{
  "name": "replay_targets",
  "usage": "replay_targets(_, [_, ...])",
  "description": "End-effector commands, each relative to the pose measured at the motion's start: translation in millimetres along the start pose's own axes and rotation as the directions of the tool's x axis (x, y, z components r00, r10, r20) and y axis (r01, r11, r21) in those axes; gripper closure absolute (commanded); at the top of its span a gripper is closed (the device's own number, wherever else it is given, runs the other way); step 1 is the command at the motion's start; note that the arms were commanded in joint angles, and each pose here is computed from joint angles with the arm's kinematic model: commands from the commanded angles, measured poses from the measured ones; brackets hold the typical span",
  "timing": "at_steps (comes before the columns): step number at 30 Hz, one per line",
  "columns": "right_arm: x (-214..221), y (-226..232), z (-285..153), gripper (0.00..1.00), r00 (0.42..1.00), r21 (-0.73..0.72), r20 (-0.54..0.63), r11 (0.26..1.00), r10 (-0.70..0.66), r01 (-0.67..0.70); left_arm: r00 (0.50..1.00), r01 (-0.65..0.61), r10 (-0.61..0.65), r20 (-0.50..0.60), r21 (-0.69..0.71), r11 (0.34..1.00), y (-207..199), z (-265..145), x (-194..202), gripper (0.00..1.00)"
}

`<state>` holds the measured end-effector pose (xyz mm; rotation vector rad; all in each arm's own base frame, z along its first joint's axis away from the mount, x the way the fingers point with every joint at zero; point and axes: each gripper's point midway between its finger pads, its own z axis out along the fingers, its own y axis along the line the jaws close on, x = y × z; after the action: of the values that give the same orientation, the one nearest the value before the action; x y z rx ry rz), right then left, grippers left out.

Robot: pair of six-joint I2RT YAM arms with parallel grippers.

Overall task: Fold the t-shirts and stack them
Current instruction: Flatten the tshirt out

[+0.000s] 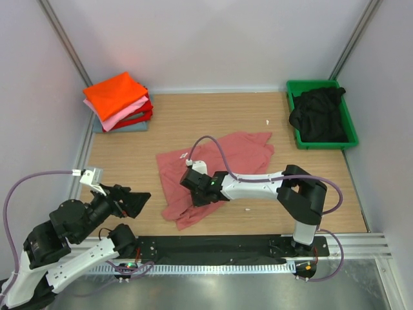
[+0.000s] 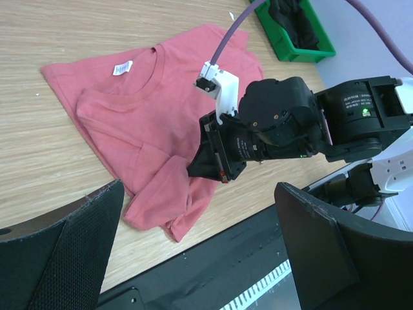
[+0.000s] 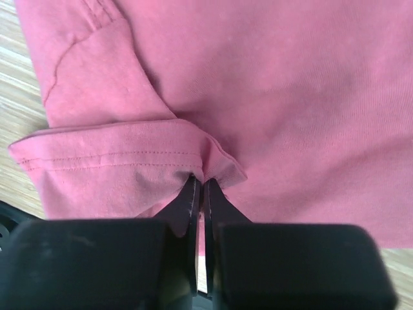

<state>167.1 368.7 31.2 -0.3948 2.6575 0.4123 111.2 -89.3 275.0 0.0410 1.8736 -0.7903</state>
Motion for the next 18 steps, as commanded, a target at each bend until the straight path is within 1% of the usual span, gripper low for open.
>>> replay_targets(1, [-23, 12, -14, 0.99, 0.998, -0.017, 0.061, 1.000, 0.001, 0.000, 0.999, 0.014, -0.014, 0.030, -0.004, 1.000, -1, 2, -6, 0.00])
replay_targets(3, [-30, 9, -22, 0.98, 0.997, 0.008, 0.079, 1.000, -0.003, 0.002, 1.000, 0.015, -0.015, 0.028, -0.011, 1.000, 0, 3, -6, 0.00])
replay_targets(6, [-55, 8, -58, 0.99, 0.991, 0.039, 0.130, 0.999, -0.028, 0.024, 1.000, 0.016, -0.015, 0.026, -0.037, 0.999, 3, 5, -6, 0.00])
replay_targets(7, [-71, 3, -80, 0.99, 0.984, 0.087, 0.172, 0.996, -0.041, 0.026, 1.000, 0.006, -0.006, 0.010, -0.061, 0.998, 4, 8, -5, 0.00])
replay_targets(8, [-87, 0, -107, 0.99, 0.974, 0.095, 0.224, 0.995, -0.039, 0.018, 1.000, 0.000, 0.001, 0.010, -0.091, 0.996, 8, 9, -7, 0.00])
replay_targets(9, [-101, -6, -138, 0.99, 0.966, 0.130, 0.252, 0.991, -0.056, 0.024, 1.000, -0.003, 0.005, 0.012, -0.106, 0.994, 7, 9, -12, 0.00])
replay_targets(10, [-120, -22, -163, 0.99, 0.940, 0.209, 0.335, 0.978, -0.065, -0.007, 0.999, -0.026, 0.023, -0.022, -0.159, 0.987, 13, 14, -8, 0.01])
replay_targets(11, [-132, -35, -198, 0.99, 0.914, 0.224, 0.401, 0.974, -0.051, -0.044, 0.999, -0.034, 0.032, -0.013, -0.211, 0.977, 18, 15, -14, 0.01])
replay_targets(12, [-142, -49, -225, 0.99, 0.889, 0.264, 0.455, 0.961, -0.047, -0.084, 0.999, -0.043, 0.040, -0.019, -0.245, 0.969, 21, 17, -16, 0.01])
replay_targets(13, [-143, -70, -260, 0.99, 0.869, 0.296, 0.494, 0.944, -0.020, -0.146, 0.999, -0.045, 0.041, -0.019, -0.267, 0.963, 22, 16, -20, 0.01])
replay_targets(14, [-151, -93, -289, 0.99, 0.820, 0.340, 0.572, 0.915, -0.019, -0.216, 0.997, -0.071, 0.059, -0.050, -0.298, 0.952, 22, 25, -18, 0.01])
replay_targets(15, [-149, -113, -323, 0.99, 0.776, 0.309, 0.630, 0.910, 0.023, -0.277, 0.996, -0.079, 0.066, -0.052, -0.313, 0.946, 21, 29, -20, 0.01])
replay_targets(16, [-138, -136, -344, 0.99, 0.752, 0.309, 0.656, 0.884, 0.069, -0.350, 0.996, -0.081, 0.068, -0.052, -0.316, 0.945, 18, 34, -22, 0.01])
replay_targets(17, [-135, -149, -358, 0.99, 0.728, 0.305, 0.682, 0.879, 0.067, -0.366, 0.994, -0.095, 0.075, -0.074, -0.330, 0.939, 16, 43, -19, 0.01])
replay_targets(18, [-125, -168, -385, 0.99, 0.665, 0.197, 0.731, 0.885, 0.154, -0.421, 0.994, -0.098, 0.075, -0.080, -0.335, 0.937, 15, 48, -18, 0.01])
